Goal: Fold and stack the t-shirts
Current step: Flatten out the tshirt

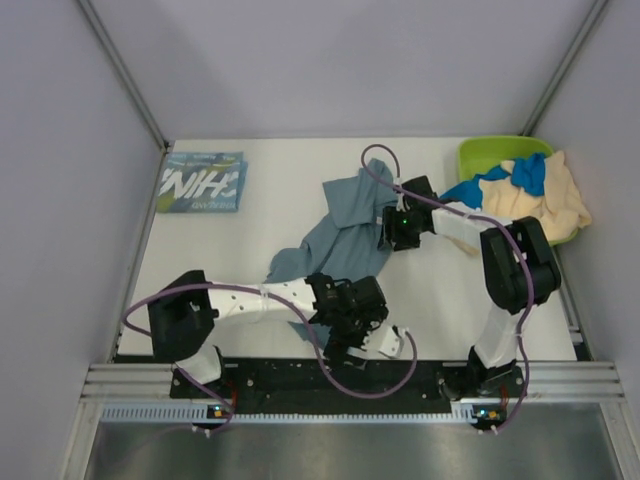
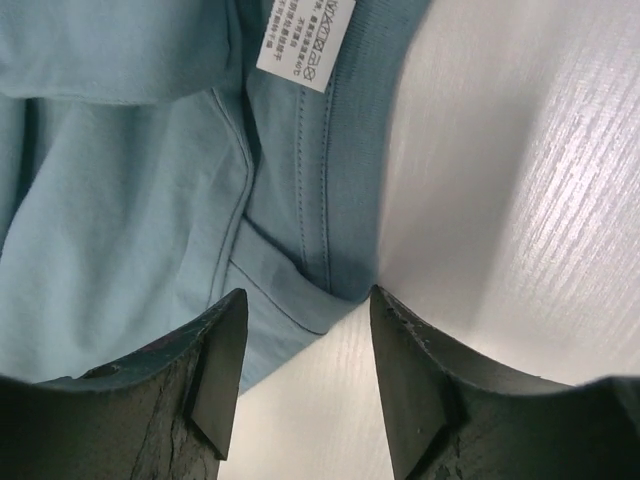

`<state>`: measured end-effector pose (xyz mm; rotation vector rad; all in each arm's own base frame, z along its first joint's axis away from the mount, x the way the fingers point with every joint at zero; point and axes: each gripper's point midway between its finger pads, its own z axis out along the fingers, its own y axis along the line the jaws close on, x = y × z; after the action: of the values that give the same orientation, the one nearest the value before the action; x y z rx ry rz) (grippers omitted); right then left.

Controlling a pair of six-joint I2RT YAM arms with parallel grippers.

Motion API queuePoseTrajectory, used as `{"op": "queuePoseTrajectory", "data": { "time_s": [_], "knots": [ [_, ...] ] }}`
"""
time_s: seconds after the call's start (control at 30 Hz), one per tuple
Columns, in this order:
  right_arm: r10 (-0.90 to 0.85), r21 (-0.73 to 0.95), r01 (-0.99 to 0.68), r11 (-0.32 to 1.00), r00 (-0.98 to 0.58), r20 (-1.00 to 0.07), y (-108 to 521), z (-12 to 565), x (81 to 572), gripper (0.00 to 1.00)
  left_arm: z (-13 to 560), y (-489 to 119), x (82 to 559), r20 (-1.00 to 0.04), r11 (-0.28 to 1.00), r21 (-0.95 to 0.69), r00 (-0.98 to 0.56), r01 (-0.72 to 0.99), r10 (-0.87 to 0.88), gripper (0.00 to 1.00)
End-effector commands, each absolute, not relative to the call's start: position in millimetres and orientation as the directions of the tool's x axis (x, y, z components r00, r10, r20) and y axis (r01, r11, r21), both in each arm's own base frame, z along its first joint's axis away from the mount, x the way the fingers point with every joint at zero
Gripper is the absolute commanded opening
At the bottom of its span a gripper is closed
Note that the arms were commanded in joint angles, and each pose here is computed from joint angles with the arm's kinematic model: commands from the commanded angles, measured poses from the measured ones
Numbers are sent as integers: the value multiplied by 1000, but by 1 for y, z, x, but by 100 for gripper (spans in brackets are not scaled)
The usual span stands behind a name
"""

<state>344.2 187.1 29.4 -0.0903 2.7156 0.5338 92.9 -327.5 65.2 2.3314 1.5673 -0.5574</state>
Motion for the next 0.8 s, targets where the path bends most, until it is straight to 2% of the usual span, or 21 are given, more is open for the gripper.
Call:
{"op": "queuePoseTrajectory", "data": {
  "time_s": [0.0,0.13,0.23,0.3,0.33,0.4,0.43,0.47,0.57,0.63,0.77],
  "knots": [
    [18,349,-129,928,-922,-388,193,16,358,51,42,-335,81,-438,-437,77,424,896,793,99],
    [11,339,-132,932,-921,-389,191,11,357,43,20,-325,97,-348,-414,143,437,899,829,97],
    [16,359,-137,923,-919,-393,193,12,355,30,13,-320,116,-280,-377,211,425,902,861,92],
    [20,371,-140,918,-918,-396,196,13,356,20,11,-319,126,-243,-351,250,410,902,879,84],
    [23,376,-140,916,-917,-399,197,14,357,15,12,-317,128,-226,-348,254,405,903,886,73],
    [31,385,-140,912,-913,-407,196,17,359,5,18,-316,130,-213,-332,255,388,908,897,36],
    [38,389,-139,911,-910,-413,195,19,361,0,22,-314,130,-208,-326,255,381,910,901,12],
    [43,388,-137,911,-906,-421,193,22,363,0,29,-314,131,-210,-318,257,374,912,903,0],
    [77,389,-114,914,-893,-443,179,32,372,0,63,-311,128,-246,-305,245,363,920,899,0],
    [108,391,-96,916,-877,-468,166,43,378,0,103,-313,126,-339,-271,221,335,937,879,0],
    [159,382,-59,923,-844,-513,135,63,391,0,185,-300,169,-502,-85,237,197,968,842,0]
  ]
}}
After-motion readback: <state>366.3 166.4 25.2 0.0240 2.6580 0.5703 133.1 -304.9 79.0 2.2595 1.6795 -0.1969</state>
